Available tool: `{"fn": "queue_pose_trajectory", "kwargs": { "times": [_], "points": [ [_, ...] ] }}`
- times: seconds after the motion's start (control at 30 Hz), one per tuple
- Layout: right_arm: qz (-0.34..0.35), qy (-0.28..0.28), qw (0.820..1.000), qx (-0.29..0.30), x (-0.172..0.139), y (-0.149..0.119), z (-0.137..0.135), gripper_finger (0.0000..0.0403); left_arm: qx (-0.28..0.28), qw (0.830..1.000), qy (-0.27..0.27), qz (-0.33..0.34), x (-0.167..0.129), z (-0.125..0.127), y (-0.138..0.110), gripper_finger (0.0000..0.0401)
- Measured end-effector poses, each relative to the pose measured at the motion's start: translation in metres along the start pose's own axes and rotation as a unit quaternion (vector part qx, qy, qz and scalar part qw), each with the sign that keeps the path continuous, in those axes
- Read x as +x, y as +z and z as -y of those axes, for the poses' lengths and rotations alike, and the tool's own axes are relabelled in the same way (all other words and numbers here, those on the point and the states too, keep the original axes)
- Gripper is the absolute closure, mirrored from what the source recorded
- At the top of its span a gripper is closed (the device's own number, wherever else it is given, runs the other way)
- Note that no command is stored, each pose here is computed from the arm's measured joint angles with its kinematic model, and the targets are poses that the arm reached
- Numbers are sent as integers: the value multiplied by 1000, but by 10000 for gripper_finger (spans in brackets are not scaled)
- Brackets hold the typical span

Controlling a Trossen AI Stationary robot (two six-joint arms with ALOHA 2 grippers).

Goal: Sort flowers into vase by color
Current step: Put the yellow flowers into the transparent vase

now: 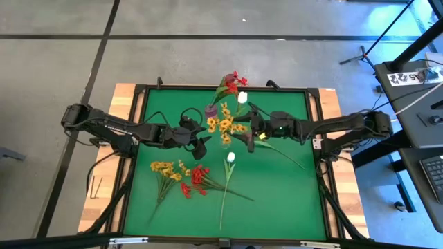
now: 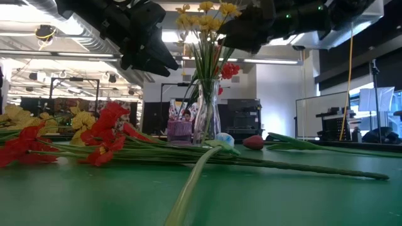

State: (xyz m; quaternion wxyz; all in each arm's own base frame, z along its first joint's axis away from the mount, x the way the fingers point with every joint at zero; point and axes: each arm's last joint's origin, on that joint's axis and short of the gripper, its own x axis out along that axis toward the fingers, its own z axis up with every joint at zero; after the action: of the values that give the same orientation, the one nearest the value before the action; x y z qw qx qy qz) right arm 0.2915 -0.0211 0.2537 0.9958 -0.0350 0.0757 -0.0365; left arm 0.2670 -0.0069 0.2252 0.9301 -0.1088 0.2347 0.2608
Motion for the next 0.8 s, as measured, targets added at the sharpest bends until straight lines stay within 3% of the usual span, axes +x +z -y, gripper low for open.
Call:
{"fn": "queue_pose_trajectory", "kwargs": {
  "times": [0.2,0.33,0.53,0.67,0.8],
  "points": [
    [-37,26,999,1,-7,8,-1,102,-35,999,-10,-5,0,1,0,197],
    [-57,53,997,-4,-12,14,-7,102,-23,999,-20,-10,0,1,-1,197],
    [-106,26,993,-32,-21,27,-16,102,-20,1000,-21,-13,0,1,-1,197],
    [-144,25,988,-38,-31,36,-24,102,2,998,-18,-62,-6,-3,-6,197],
    [-170,0,984,-59,-43,50,-35,102,-17,995,4,-100,-24,-7,10,197]
  ]
}}
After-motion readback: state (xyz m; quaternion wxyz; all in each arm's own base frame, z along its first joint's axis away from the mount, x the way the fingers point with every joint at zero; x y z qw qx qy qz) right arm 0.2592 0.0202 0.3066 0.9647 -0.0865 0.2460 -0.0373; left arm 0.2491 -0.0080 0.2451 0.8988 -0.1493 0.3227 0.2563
